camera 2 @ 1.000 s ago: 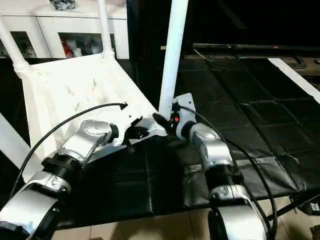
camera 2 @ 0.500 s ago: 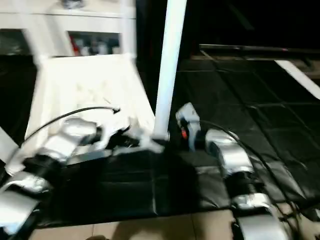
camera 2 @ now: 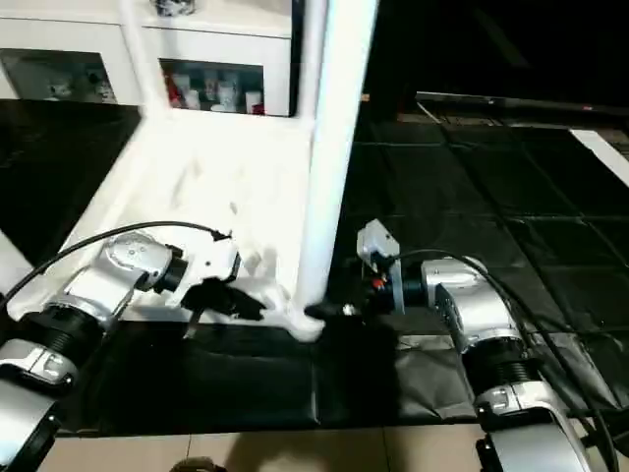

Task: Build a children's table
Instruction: Rotate leg to tighten

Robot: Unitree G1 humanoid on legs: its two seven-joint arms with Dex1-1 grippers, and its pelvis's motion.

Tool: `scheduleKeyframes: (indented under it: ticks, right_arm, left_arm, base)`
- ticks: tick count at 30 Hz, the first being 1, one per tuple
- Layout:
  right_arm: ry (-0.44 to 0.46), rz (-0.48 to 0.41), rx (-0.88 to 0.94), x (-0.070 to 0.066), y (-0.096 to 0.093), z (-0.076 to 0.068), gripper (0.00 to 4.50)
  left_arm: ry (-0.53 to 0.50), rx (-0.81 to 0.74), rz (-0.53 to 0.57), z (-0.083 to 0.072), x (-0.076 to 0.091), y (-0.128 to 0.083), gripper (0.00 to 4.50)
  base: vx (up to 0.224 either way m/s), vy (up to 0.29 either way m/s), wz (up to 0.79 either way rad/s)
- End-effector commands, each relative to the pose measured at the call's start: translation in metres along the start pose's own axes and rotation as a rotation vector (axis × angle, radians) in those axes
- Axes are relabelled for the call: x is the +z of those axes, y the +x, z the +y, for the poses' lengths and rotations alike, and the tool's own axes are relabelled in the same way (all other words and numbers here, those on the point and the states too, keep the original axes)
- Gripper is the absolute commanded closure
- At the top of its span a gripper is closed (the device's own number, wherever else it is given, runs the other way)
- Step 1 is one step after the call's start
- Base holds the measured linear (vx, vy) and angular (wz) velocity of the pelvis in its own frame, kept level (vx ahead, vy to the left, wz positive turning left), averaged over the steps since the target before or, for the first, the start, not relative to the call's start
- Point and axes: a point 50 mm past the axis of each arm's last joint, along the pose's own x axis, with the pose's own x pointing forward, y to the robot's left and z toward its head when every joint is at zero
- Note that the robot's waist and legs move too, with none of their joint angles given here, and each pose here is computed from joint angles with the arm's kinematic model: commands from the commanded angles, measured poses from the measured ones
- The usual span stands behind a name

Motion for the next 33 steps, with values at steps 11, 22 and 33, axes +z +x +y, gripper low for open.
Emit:
scheduleKeyframes:
  ticks: [11,22,33]
  right_arm:
    - [-0.028,0.005,0.065,0.007,0.003,0.0,1.94]
    - [0.007,-0.048,0.05,0.002,0.012,0.005,2.5]
    - [0.183,-0.078,-0.447,-0.003,0.071,-0.018,2.53]
  left_arm:
    - [0.091,-0.064,0.019,0.0,0.011,0.009,4.5]
    - [0.034,0.027,0.032,0.005,0.006,0.009,4.5]
    - [-0.215,0.406,-0.106,0.037,0.031,0.043,4.5]
  base:
    - [0.0,0.0,0.0]
    - [0.0,0.0,0.0]
    - [-0.009,0.002,-0.02]
